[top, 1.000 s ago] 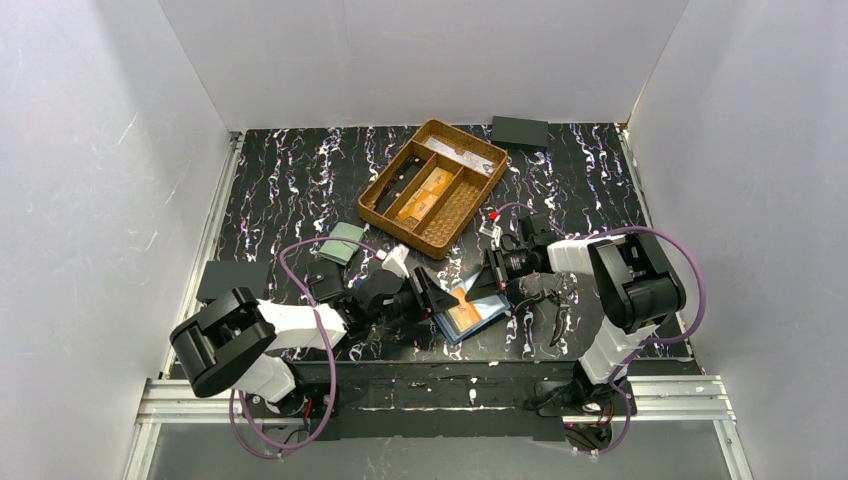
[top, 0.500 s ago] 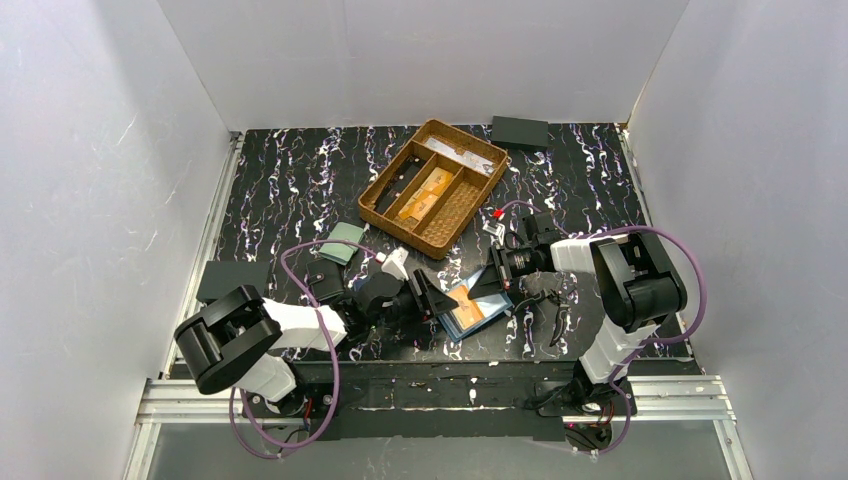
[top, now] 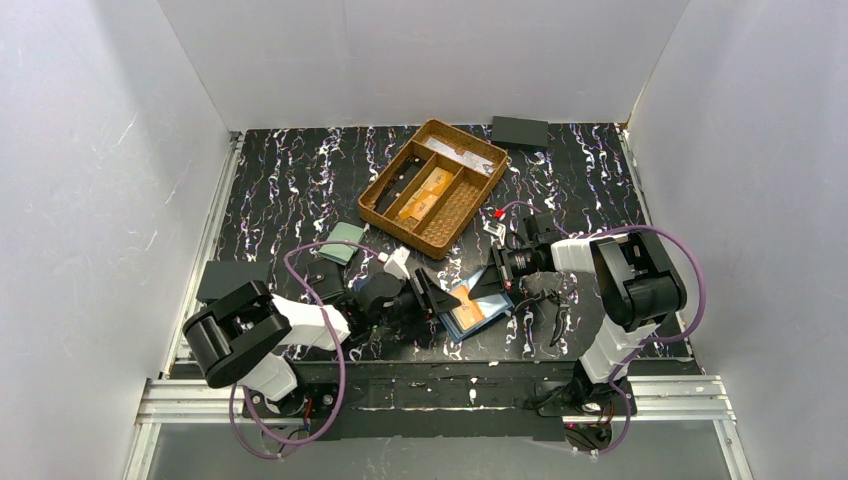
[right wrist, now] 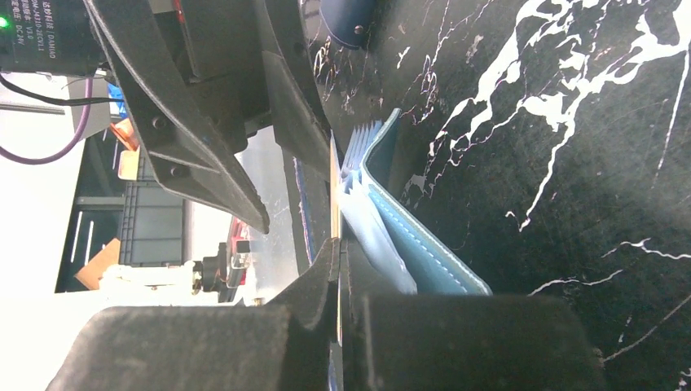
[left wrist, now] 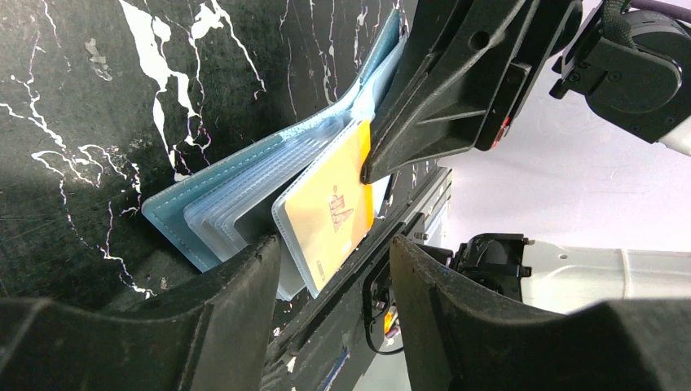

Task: Take the credit cards out of the card holder
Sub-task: Remove the credit card from the card holder.

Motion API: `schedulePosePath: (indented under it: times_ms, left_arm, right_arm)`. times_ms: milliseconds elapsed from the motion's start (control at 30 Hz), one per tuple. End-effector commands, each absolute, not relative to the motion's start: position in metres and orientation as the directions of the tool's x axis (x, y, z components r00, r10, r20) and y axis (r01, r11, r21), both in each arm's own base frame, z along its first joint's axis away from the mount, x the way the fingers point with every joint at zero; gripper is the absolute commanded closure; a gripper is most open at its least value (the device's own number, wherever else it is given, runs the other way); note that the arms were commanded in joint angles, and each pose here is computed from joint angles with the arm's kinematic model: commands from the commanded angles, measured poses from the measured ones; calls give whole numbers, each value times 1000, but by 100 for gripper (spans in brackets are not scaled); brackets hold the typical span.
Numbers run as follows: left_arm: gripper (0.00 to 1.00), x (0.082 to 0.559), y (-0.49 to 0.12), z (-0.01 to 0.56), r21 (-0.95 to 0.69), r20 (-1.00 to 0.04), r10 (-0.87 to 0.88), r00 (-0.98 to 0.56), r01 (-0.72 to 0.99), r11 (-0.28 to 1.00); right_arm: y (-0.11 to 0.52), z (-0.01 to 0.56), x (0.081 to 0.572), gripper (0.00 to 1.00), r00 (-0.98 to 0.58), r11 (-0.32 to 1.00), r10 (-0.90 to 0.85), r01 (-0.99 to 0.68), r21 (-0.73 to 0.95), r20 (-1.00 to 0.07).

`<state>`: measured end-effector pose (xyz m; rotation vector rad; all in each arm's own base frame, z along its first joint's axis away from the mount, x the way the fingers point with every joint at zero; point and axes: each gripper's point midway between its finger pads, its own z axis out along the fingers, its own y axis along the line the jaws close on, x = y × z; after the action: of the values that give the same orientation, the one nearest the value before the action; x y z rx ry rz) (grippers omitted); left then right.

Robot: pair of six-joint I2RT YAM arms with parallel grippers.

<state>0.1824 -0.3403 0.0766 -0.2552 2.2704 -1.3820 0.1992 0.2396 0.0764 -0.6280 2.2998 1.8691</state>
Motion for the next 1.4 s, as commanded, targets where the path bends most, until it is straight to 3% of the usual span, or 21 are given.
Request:
schedulePosePath:
  times_ms: [0, 200, 300, 533, 600, 1000, 1367]
  left_arm:
    - [50, 184, -337, 73, -882, -276, -411, -869, 59, 468]
    - [51, 186, -339, 72, -890, -264, -418, -869, 52, 454]
    - [56, 188, -344, 73, -903, -256, -423, -869, 59, 425]
    - [93, 191, -353, 71, -940, -216, -424, -880, 71, 332]
    - [100, 191, -352, 68, -947, -203, -428, -881, 65, 315]
    - [100, 186, -338, 46, -939, -186, -417, -890, 37, 341]
    - [100, 184, -336, 31, -934, -163, -399, -902, 11, 358]
  right_arm:
    - [243, 94, 201, 99, -893, 71, -255, -400, 914, -371]
    - [243, 94, 200, 99, -895, 62, -258, -391, 918, -364]
    - [243, 93, 199, 99, -896, 61, -260, -387, 920, -359]
    - [242, 89, 200, 99, -895, 78, -264, -390, 917, -358]
    - [242, 87, 201, 99, -893, 89, -266, -397, 914, -362]
    - [228, 64, 218, 99, -903, 254, -238, -413, 874, -358]
    - [219, 51, 222, 99, -891, 310, -261, -441, 842, -370]
